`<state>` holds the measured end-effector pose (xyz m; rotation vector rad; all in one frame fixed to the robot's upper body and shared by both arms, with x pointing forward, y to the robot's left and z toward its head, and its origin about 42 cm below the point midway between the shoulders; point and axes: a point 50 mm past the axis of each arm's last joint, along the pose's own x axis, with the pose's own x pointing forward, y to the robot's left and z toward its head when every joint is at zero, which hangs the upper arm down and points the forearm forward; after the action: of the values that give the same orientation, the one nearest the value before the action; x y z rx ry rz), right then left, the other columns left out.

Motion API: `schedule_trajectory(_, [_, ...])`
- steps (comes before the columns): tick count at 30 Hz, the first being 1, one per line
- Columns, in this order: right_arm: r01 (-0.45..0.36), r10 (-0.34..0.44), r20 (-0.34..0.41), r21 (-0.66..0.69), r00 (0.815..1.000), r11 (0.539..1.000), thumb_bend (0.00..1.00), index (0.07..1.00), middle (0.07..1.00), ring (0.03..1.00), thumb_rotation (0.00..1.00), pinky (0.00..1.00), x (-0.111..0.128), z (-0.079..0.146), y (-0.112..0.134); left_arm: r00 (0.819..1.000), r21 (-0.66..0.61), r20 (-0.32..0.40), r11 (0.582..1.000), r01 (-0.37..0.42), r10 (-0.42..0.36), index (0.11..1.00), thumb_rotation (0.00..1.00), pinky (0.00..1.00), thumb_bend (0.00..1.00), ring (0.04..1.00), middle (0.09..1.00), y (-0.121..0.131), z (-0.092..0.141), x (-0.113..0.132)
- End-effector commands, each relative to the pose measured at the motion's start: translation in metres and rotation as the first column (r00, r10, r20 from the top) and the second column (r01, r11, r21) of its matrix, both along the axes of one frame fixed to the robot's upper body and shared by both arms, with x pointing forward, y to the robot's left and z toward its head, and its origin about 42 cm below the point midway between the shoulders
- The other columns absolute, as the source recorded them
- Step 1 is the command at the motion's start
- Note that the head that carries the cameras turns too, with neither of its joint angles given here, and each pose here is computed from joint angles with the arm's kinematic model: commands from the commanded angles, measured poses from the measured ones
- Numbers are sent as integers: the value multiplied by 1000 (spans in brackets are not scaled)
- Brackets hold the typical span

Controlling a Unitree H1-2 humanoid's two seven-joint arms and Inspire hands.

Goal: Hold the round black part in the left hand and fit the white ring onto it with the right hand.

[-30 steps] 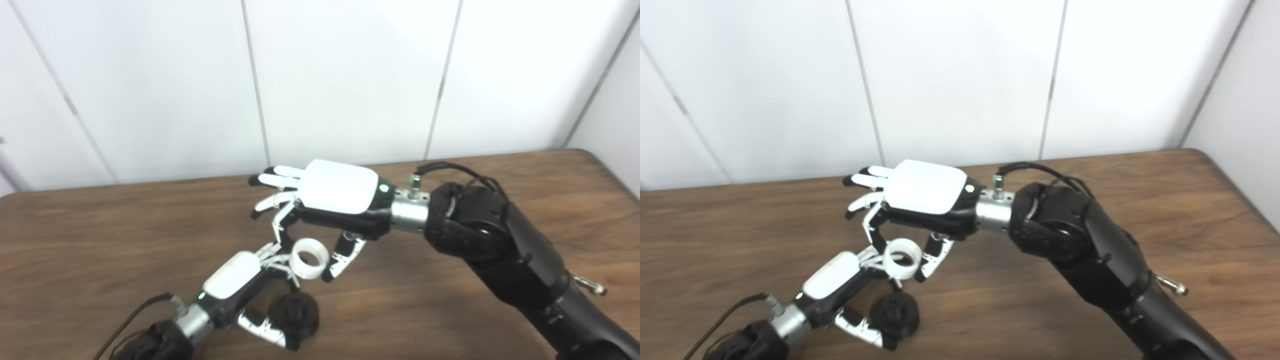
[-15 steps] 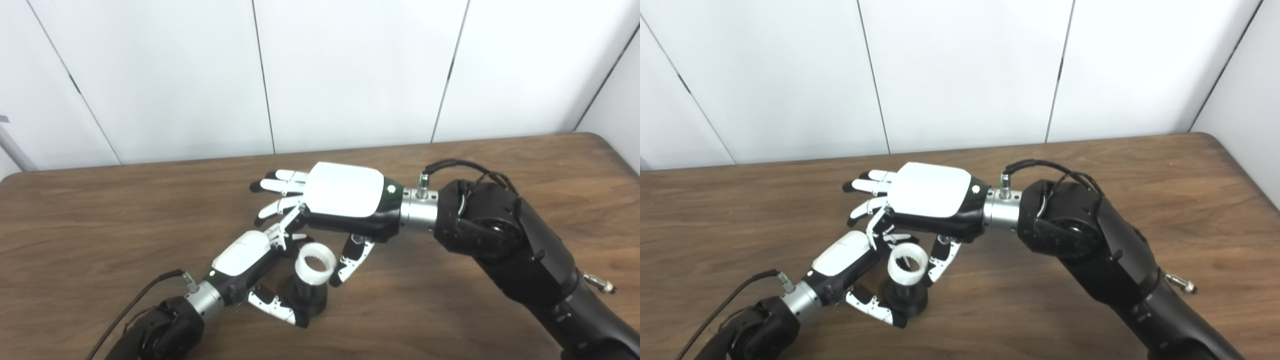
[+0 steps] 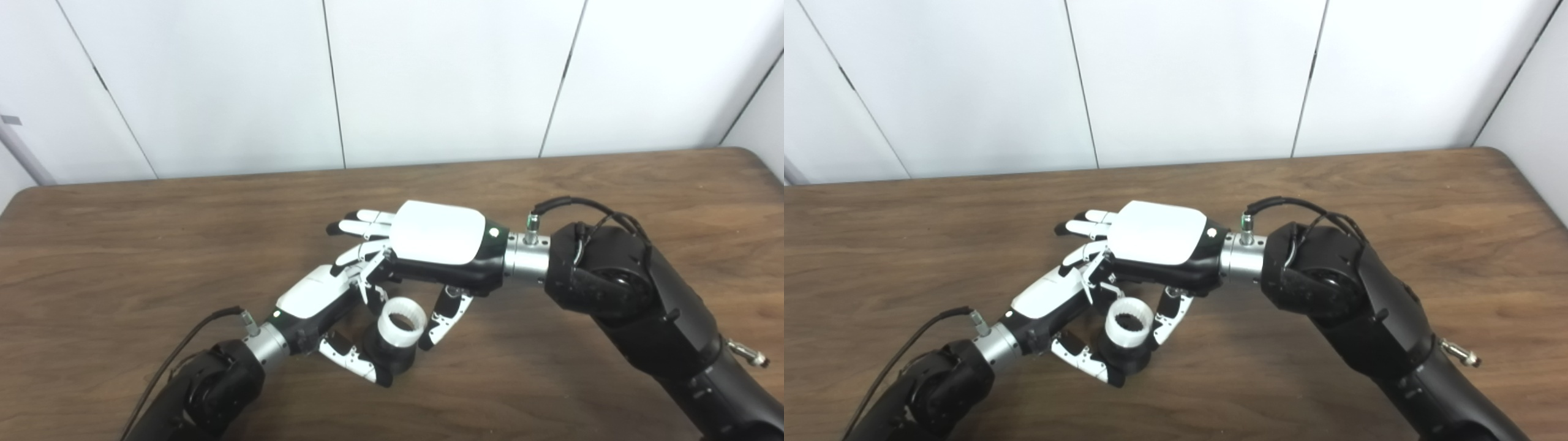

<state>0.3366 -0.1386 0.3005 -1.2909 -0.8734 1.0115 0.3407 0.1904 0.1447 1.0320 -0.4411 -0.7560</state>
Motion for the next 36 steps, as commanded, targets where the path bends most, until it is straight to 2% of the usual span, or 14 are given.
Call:
schedule_trajectory(1, [-11, 9, 55, 36, 998, 999, 526, 478, 845, 1000, 142, 1000, 5, 13, -1, 999, -20, 44, 999, 26, -26, 480, 58, 1000, 524, 1000, 882, -7, 12, 0])
schedule_trajectory(19, [12, -12, 32, 0, 999, 1000, 526, 480, 851, 1000, 141, 1000, 23, 5, 6, 997, -31, 64, 999, 32, -30, 479, 58, 1000, 524, 1000, 865, -13, 15, -2])
schedule_trajectory(30, [-3, 3, 25, 16, 1000, 1000, 526, 480, 853, 1000, 142, 1000, 15, -1, 8, 999, -28, 43, 999, 26, -25, 480, 56, 1000, 524, 1000, 879, -12, 20, 0])
schedule_trajectory(36, [-9, 9, -3, 18, 1000, 1000, 526, 480, 860, 1000, 141, 1000, 11, -5, 7, 997, -44, 65, 999, 32, -29, 480, 55, 1000, 524, 978, 861, -12, 20, 1])
